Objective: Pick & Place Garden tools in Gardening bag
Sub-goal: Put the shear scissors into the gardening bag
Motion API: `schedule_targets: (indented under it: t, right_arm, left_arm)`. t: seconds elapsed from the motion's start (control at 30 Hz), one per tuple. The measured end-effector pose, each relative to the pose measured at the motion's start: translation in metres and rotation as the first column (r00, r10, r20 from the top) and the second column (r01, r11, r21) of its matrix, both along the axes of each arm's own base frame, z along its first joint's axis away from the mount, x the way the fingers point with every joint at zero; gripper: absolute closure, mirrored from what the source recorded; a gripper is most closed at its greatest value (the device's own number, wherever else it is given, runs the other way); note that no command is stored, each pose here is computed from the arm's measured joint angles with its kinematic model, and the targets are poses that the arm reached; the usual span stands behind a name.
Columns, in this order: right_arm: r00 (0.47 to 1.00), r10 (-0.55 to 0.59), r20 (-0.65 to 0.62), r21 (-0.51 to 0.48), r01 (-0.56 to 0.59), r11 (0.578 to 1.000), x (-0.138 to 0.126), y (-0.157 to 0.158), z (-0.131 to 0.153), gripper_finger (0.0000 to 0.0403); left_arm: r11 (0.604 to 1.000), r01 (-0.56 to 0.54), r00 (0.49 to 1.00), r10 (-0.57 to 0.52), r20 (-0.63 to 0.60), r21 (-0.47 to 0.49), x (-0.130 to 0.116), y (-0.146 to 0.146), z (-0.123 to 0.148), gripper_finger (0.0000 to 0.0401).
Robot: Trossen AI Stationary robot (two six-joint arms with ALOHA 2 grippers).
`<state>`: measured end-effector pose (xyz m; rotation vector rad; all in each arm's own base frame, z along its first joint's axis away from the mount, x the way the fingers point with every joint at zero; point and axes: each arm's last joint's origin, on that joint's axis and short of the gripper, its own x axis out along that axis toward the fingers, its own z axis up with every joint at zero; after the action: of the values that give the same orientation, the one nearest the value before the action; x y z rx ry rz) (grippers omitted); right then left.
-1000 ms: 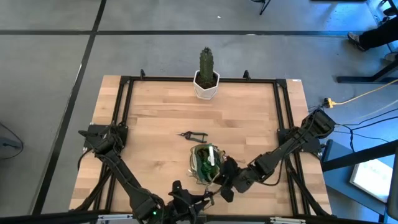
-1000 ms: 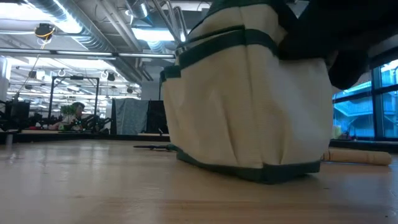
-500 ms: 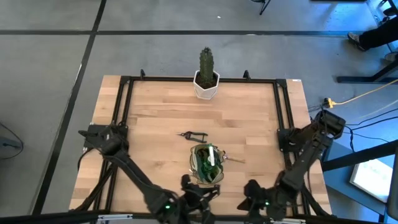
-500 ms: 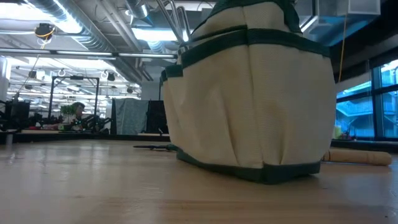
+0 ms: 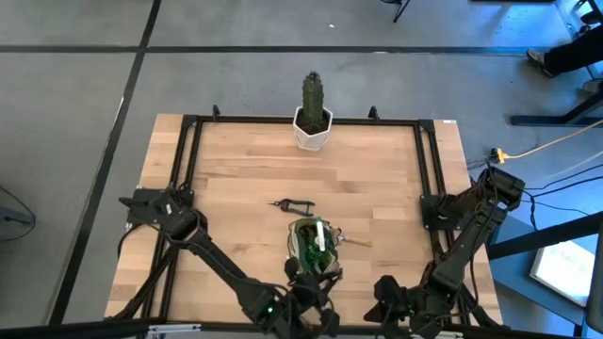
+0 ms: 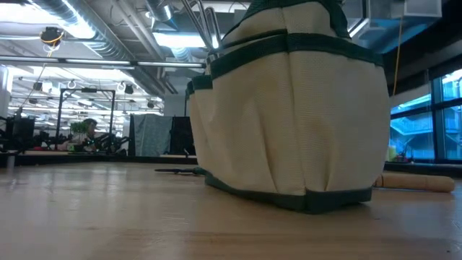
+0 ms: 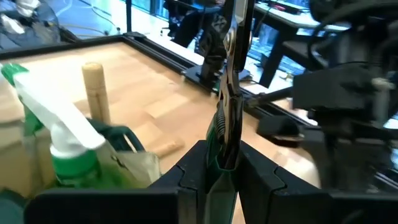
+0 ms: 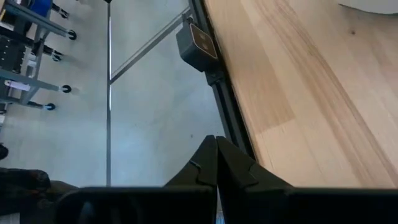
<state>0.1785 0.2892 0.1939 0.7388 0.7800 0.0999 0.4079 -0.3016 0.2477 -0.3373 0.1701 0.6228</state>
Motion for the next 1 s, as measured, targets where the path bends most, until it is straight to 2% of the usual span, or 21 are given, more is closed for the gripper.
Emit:
schedule_targets:
  t: [0.2, 0.37, 0.6, 0.73, 1.0]
  right_arm:
    - [1.000, 0.006, 0.008, -0.010, -0.006, 1.000, 0.000, 0.000, 0.000, 0.0403]
    - [1.000, 0.008, 0.017, 0.001, -0.008, 1.000, 0.001, 0.001, 0.001, 0.0403]
    - [1.000, -0.003, 0.030, -0.005, 0.003, 1.000, 0.001, 0.001, 0.002, 0.0403]
    - [0.999, -0.022, 0.047, -0.011, 0.023, 1.000, 0.002, 0.000, 0.002, 0.0403]
    - [0.996, -0.036, 0.077, -0.019, 0.037, 0.999, 0.003, 0.000, 0.003, 0.0403]
  left_arm:
    - [0.999, -0.020, 0.998, 0.021, -0.053, 0.031, 0.007, 0.014, -0.004, 0.0344]
    - [0.999, -0.047, 0.994, 0.047, -0.094, 0.001, 0.002, 0.021, -0.011, 0.0344]
    - [0.993, -0.115, 0.989, 0.112, -0.097, -0.026, -0.018, 0.018, -0.018, 0.0344]
    - [0.990, -0.128, 0.990, 0.123, -0.070, -0.058, -0.017, 0.018, -0.022, 0.0344]
    - [0.991, -0.120, 0.990, 0.115, -0.084, -0.054, -0.017, 0.018, -0.024, 0.0344]
